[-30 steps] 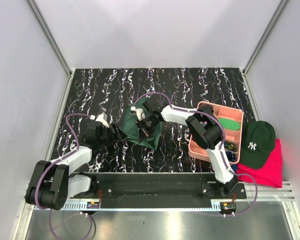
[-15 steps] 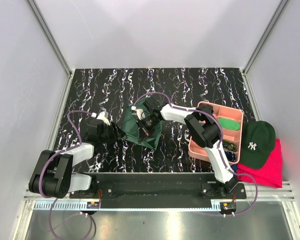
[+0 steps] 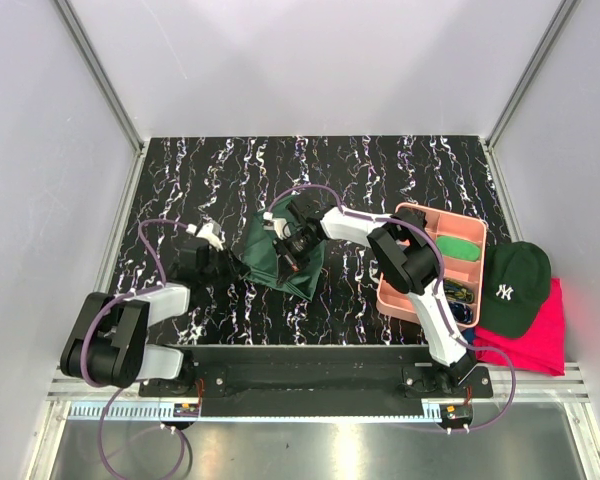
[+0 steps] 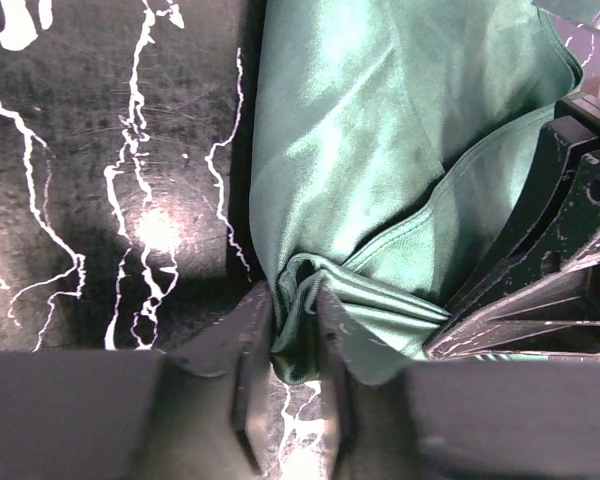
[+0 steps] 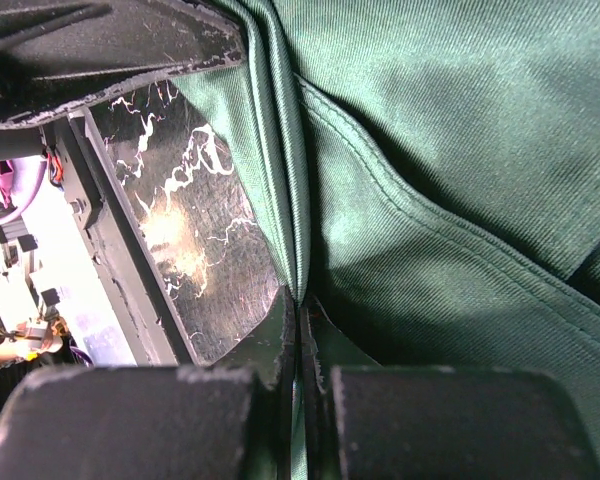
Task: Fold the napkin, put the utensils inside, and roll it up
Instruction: Roll the napkin with the utensil
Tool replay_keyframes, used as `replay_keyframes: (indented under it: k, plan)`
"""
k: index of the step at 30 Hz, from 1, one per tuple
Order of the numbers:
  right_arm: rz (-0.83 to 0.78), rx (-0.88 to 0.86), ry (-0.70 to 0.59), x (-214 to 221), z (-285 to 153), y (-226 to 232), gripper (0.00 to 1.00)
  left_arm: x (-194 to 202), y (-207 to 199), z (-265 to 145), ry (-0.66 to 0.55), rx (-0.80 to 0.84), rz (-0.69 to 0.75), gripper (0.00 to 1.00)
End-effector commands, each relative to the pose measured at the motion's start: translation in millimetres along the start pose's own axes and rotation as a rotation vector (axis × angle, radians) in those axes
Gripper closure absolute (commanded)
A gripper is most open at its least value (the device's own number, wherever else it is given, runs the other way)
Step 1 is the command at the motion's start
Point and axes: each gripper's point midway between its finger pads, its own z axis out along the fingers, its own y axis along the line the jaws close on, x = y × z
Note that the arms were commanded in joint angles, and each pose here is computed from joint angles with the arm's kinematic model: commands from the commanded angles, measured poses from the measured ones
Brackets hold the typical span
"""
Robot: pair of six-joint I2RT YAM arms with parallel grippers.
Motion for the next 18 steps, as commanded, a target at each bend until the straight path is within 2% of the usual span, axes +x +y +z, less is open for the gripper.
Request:
replay_keyframes:
  k: [1,2,3,4,7,8,9,10,12,13,15,16,18]
  plan:
    - [0.023,0.056,0.028,7,-4,-9,0.98,-14,1,4,-0.025,-0.022,0.014,0.85]
    - [0.016,0.060,0.020,5,-7,-6,0.93,-14,2,5,-0.019,-0.031,0.009,0.93]
    - [0.008,0.067,0.011,3,-10,-4,0.87,-11,5,6,0.000,-0.045,0.004,0.95]
    - [0.015,0.069,-0.010,-2,-18,5,0.76,-10,5,6,0.010,-0.050,0.000,0.98]
    - [-0.018,0.106,-0.061,-7,-38,20,0.56,-8,6,7,0.037,-0.067,-0.009,1.00]
    - [-0.035,0.125,-0.083,-10,-43,23,0.45,-11,5,7,0.036,-0.067,-0.007,1.00]
    - [-0.065,0.161,-0.133,-16,-58,31,0.41,-9,6,5,0.047,-0.076,-0.013,1.00]
    - [-0.063,0.191,-0.129,-4,-59,28,0.38,-9,6,5,0.050,-0.081,-0.012,1.00]
    - [-0.141,0.312,-0.198,-9,-76,30,0.31,-9,7,2,0.063,-0.094,-0.014,1.00]
    - [-0.148,0.362,-0.173,9,-69,26,0.29,-13,5,2,0.060,-0.094,-0.010,1.00]
    - [-0.203,0.513,-0.229,8,-79,22,0.27,-11,6,0,0.081,-0.110,-0.013,1.00]
    - [-0.203,0.561,-0.221,23,-75,14,0.27,-14,5,0,0.080,-0.112,-0.013,1.00]
    - [-0.268,0.644,-0.289,18,-75,21,0.26,-12,5,-2,0.093,-0.121,-0.017,1.00]
